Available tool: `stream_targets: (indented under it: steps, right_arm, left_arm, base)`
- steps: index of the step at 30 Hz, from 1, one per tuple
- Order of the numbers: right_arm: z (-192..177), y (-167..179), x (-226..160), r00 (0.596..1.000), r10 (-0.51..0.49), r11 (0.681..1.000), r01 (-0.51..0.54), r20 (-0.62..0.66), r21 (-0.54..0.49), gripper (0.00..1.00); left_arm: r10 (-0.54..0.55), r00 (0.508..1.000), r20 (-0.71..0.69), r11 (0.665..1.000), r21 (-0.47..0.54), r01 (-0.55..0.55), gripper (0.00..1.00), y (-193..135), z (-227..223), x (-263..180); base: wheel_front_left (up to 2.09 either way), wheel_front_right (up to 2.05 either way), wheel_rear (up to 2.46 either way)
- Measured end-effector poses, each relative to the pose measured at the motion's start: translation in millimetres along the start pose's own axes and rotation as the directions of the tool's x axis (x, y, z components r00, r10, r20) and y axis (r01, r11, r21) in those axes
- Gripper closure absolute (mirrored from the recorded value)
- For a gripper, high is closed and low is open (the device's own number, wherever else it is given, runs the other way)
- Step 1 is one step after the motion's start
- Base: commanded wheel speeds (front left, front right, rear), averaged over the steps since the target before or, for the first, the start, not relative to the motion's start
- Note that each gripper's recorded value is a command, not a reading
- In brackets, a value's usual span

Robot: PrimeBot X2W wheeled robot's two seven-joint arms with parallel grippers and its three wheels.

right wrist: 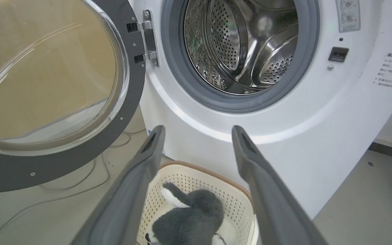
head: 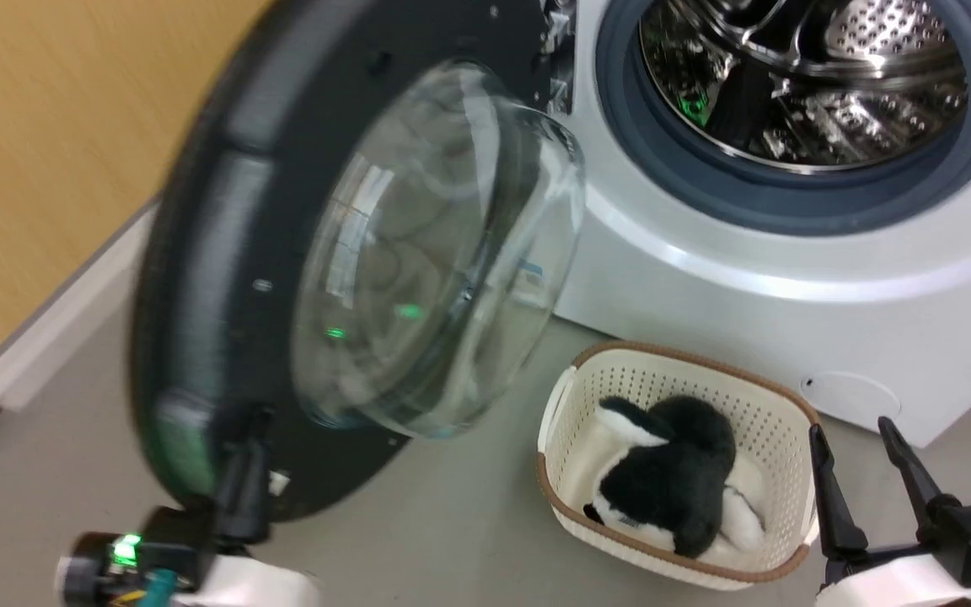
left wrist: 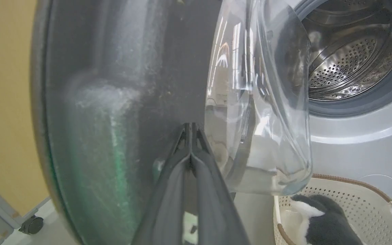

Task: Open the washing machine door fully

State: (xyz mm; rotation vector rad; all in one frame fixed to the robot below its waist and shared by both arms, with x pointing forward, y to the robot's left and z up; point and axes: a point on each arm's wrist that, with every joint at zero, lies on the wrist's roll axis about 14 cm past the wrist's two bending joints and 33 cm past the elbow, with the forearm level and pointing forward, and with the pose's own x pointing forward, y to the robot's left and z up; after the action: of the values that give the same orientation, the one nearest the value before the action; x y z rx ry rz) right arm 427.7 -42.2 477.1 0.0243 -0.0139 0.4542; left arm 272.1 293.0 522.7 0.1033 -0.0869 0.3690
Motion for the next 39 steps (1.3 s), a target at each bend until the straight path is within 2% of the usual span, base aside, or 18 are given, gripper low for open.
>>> stream_targets:
  steps: [9,19,39]
  right_arm:
    - [-18,-10,11,0.999,-0.016,1.000,0.015,-0.032,-0.012,0.00]
    - [-27,-16,22,0.999,-0.027,1.000,0.026,-0.039,-0.012,0.00]
    - [-40,-31,30,0.997,-0.055,0.998,0.053,-0.054,-0.036,0.00]
  left_arm:
    - [0.131,0.991,-0.020,0.991,0.042,-0.130,1.00,45,-6,24]
    - [0.265,0.964,-0.018,0.963,0.065,-0.263,1.00,91,-7,47]
    - [0.379,0.923,-0.065,0.922,0.112,-0.371,1.00,140,-22,98]
  base:
    - [0.00,0.00,0.00]
    - [0.00,0.00,0.00]
    - [0.00,0.00,0.00]
